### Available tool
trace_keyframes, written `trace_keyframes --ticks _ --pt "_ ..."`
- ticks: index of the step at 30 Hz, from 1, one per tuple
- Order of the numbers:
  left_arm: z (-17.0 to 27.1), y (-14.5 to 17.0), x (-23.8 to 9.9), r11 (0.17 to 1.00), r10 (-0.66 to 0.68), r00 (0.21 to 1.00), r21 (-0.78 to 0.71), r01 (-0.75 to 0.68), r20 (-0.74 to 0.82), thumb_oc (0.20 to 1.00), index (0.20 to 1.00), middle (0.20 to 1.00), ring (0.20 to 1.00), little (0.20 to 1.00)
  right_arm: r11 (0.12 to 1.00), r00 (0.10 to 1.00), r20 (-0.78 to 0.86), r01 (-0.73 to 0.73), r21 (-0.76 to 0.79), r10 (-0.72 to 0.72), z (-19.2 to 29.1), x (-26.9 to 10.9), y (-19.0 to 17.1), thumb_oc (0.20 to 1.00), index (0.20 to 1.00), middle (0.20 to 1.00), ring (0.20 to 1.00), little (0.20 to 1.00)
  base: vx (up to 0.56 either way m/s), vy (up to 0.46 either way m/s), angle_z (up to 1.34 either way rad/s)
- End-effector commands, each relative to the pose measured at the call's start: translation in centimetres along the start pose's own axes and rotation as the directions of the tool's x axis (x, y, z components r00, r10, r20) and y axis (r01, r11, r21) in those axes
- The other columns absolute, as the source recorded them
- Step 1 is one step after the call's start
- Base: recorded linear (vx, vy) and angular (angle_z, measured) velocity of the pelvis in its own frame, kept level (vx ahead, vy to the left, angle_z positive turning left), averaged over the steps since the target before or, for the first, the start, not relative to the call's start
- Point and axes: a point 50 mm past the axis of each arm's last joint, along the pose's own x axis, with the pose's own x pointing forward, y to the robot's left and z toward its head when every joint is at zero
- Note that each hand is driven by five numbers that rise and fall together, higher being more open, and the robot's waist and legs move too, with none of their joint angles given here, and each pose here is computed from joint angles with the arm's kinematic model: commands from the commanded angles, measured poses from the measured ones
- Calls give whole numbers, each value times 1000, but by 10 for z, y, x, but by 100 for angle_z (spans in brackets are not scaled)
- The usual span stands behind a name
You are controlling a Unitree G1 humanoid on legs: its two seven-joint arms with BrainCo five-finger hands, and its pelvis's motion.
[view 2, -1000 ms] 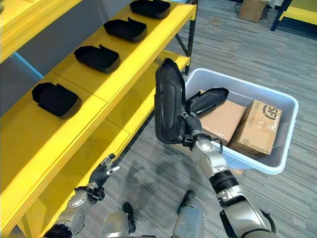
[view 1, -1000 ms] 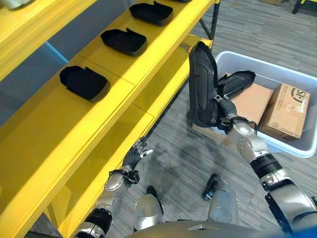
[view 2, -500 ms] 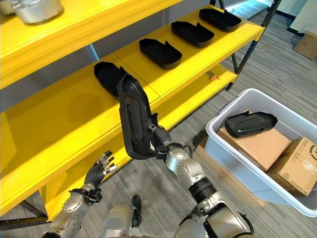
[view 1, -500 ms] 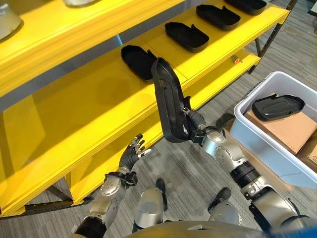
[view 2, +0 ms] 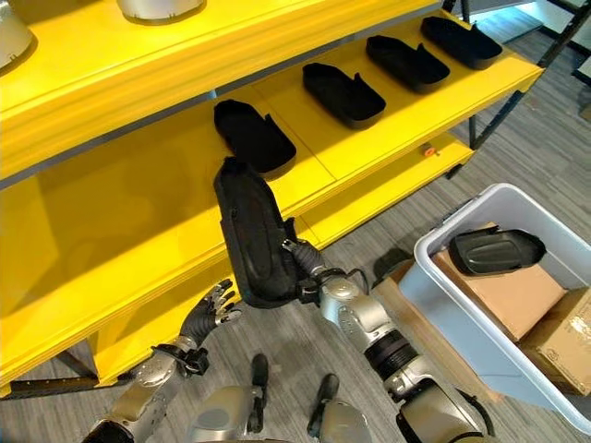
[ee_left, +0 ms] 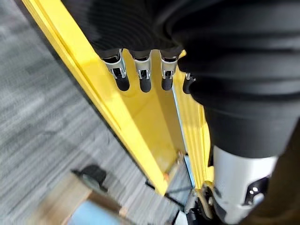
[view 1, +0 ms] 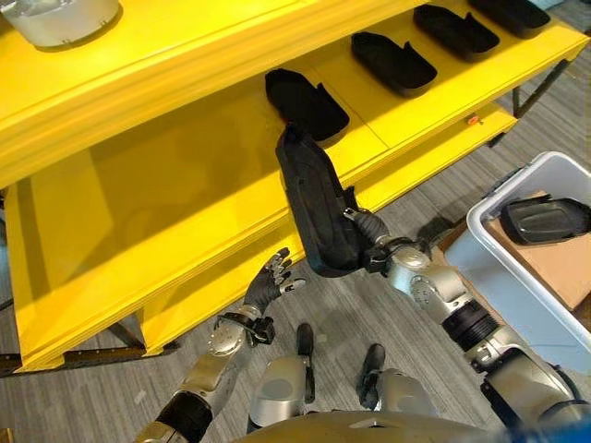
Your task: Move parts from the plastic box to the shelf.
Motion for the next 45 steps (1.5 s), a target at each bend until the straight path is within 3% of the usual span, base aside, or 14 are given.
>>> trace_keyframes --ticks 1,5,9,13,18,25,30,37,45 --pt "7 -6 3 999 -38 999 26 37 38 1000 1000 1000 1000 1000 991 975 180 -114 -77 126 37 1 20 200 200 200 200 200 11 -89 70" --pt "2 -5 4 997 -57 998 47 57 0 1000 1000 1000 1000 1000 951 956 239 -95 -294 169 50 1 27 200 200 200 200 200 92 -161 -4" --pt "6 -3 8 998 -55 998 12 55 3 1000 1000 1000 1000 1000 935 942 285 -69 -347 176 63 1 33 200 200 200 200 200 68 -104 19" --pt "15 -13 21 988 -151 988 26 151 21 1000 1000 1000 1000 1000 942 933 345 18 -334 105 91 2 20 200 200 200 200 200 -66 39 148" --pt "22 -14 23 988 -152 987 11 151 48 1000 1000 1000 1000 1000 924 937 326 10 -381 125 106 1 13 200 200 200 200 200 -2 364 5" --pt "22 -16 27 984 -177 983 10 177 42 1000 1000 1000 1000 1000 929 952 287 11 -369 103 107 1 2 200 200 200 200 200 62 508 15" --pt "16 -6 21 993 -116 993 1 116 14 1000 1000 1000 1000 1000 950 960 268 12 -311 76 91 4 5 200 200 200 200 200 205 423 34" --pt "27 10 8 993 -68 995 97 61 70 1000 1000 1000 1000 1000 965 941 329 10 -261 79 102 5 24 200 200 200 200 200 70 71 10" --pt "35 16 1 993 -79 992 91 70 95 1000 1000 1000 1000 1000 969 921 388 71 -235 26 122 8 20 200 200 200 200 200 -7 2 0"
